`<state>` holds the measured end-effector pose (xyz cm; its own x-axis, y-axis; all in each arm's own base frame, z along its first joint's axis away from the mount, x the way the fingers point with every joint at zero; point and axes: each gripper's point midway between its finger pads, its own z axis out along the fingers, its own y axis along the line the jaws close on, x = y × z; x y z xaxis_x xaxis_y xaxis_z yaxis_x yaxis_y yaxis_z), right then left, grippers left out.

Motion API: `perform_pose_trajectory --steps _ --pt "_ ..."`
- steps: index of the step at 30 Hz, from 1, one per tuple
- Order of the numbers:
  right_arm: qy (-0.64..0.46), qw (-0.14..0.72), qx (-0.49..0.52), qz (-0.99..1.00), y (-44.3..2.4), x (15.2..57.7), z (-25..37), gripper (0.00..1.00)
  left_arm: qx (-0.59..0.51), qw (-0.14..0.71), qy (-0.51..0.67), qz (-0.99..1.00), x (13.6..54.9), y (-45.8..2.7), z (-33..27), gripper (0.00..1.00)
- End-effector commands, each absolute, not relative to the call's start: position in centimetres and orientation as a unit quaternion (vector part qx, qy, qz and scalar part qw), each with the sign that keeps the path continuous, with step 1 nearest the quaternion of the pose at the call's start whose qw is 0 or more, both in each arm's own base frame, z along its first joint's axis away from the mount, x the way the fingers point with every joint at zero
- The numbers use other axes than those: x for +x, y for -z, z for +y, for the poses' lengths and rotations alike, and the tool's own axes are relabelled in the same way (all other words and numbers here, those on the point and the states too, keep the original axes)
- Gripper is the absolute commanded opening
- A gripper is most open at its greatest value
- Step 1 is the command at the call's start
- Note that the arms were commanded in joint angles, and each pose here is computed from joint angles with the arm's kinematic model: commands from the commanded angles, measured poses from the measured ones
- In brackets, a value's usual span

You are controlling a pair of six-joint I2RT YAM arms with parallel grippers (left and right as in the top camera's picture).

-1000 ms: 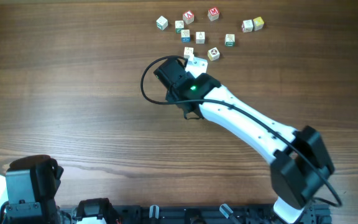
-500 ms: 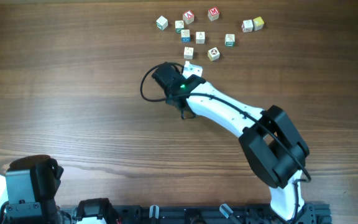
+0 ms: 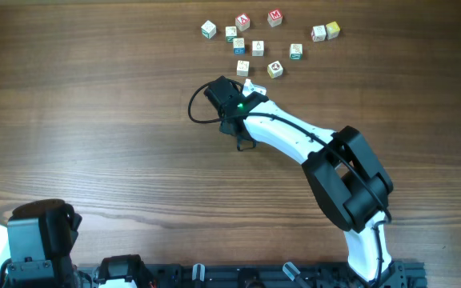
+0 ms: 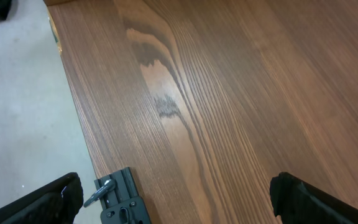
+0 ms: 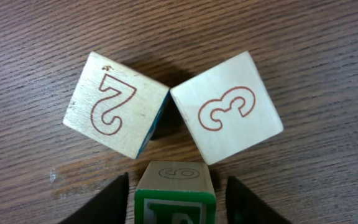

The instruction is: Form a circle

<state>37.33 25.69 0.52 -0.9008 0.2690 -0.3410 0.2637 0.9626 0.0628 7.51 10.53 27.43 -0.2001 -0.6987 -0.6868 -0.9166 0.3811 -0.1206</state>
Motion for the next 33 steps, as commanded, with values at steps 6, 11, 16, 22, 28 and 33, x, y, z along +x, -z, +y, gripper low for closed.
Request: perform_pose_trajectory --steps 6,11,16,22,28,33 --pt "-0.009 0.17 0.134 0.976 0.36 37.19 26.01 0.34 -0.54 0.343 -0.16 0.752 7.43 -27.47 10.62 1.0" --pt "-0.01 0.17 0.135 0.976 0.36 37.2 26.02 0.3 -0.54 0.343 -0.159 0.752 7.43 -27.47 10.62 1.0" --pt "-0.01 0.17 0.136 0.976 0.36 37.2 26.01 0.3 -0.54 0.343 -0.159 0.752 7.43 -27.47 10.62 1.0" --pt "-0.008 0.174 0.136 0.975 0.32 37.33 25.95 0.3 -0.54 0.343 -0.159 0.752 7.43 -27.47 10.62 1.0" --pt "-0.007 0.174 0.14 0.975 0.32 37.52 25.68 0.3 -0.54 0.343 -0.16 0.752 7.43 -27.47 10.62 1.0" --pt "-0.007 0.174 0.142 0.974 0.32 37.62 25.52 0.3 -0.54 0.343 -0.159 0.752 7.43 -27.47 10.62 1.0"
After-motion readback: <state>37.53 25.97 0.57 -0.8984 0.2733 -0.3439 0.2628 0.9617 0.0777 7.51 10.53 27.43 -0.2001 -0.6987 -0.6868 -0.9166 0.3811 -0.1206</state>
